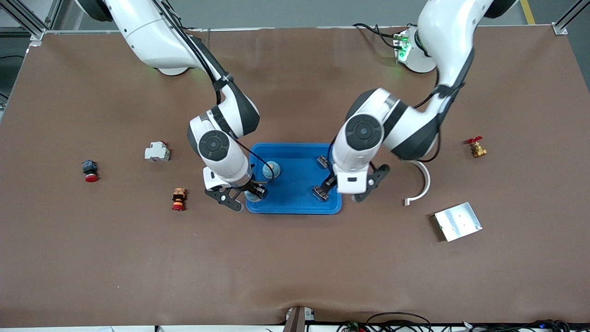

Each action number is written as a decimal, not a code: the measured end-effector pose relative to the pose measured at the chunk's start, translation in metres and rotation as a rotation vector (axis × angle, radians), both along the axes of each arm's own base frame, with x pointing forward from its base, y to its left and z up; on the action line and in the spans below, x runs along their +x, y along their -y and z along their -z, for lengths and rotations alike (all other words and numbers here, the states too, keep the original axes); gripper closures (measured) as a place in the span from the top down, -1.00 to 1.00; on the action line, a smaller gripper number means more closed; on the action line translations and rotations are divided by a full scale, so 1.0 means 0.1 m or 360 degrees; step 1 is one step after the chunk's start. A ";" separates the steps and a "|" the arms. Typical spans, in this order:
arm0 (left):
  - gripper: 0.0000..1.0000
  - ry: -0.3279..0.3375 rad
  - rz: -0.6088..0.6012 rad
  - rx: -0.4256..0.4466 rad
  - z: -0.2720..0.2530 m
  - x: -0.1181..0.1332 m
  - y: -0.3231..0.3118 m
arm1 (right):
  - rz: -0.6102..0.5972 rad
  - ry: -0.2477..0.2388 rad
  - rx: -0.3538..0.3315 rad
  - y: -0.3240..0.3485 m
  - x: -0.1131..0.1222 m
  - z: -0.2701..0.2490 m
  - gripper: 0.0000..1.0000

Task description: Place electrolytic capacitor and blue bell in tray

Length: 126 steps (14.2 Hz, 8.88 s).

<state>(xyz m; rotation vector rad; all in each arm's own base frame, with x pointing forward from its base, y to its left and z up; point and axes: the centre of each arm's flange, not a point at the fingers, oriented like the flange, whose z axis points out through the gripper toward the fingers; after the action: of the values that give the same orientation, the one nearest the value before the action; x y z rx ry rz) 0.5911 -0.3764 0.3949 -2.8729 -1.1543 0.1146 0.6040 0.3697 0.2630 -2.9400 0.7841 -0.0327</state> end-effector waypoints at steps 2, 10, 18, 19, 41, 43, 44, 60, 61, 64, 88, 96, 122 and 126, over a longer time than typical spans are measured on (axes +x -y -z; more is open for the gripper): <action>1.00 -0.0045 0.0114 0.0035 -0.41 0.03 -0.41 | 0.0007 0.0028 0.0014 -0.02 0.02 0.06 0.30; 1.00 -0.0297 0.0569 -0.0034 -1.18 -0.02 -2.03 | 0.0015 0.0020 0.0013 -0.15 -0.01 0.28 0.30; 1.00 -0.0329 0.0980 -0.0146 -1.45 -0.54 -3.75 | 0.0021 0.0000 0.0001 -0.35 -0.07 0.52 0.30; 1.00 -0.0333 0.1007 -0.0156 -1.44 -0.61 -3.90 | 0.0022 0.0000 -0.0001 -0.37 -0.08 0.55 0.30; 1.00 0.0021 0.1090 -0.0069 -0.88 -1.03 -4.05 | 0.0048 0.0023 0.0015 -0.45 -0.09 0.69 0.30; 1.00 0.0039 0.1093 -0.0066 -1.18 -0.97 -4.04 | 0.0049 0.0023 0.0015 -0.45 -0.09 0.69 0.30; 1.00 0.0049 0.1095 -0.0067 -1.35 -0.92 -4.04 | 0.0052 0.0023 0.0015 -0.45 -0.09 0.69 0.30; 1.00 -0.0058 0.0981 -0.0223 -1.78 -0.31 -4.09 | 0.0041 0.0050 -0.0079 -0.41 0.08 0.43 1.00; 1.00 -0.0050 0.0981 -0.0217 -1.76 -0.28 -4.10 | 0.0038 0.0044 -0.0100 -0.39 0.11 0.37 1.00; 1.00 -0.0038 0.0986 -0.0188 -1.76 -0.25 -4.11 | -0.0055 0.0031 -0.0194 -0.21 0.23 0.11 1.00; 1.00 0.0026 0.1042 -0.0148 -1.86 -0.17 -3.91 | -0.0825 -0.0212 -0.0318 2.71 0.95 -1.08 1.00; 1.00 0.0044 0.1025 -0.0123 -1.93 -0.18 -3.95 | -0.1042 -0.0195 -0.0281 4.13 0.81 -1.86 1.00; 1.00 0.0096 0.1098 -0.0101 -2.26 -0.34 -3.71 | -0.0752 0.0004 -0.0163 4.34 0.07 -3.45 1.00; 1.00 0.0123 0.1110 -0.0092 -2.35 -0.39 -3.69 | -0.0710 0.0026 -0.0164 4.40 -0.02 -3.59 1.00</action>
<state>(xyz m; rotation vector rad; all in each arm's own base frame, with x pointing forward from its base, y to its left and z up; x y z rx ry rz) 0.5525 -0.0070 0.6294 -3.1545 -0.1031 0.0089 0.6021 -0.0707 0.6218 -3.1323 0.1136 -0.0645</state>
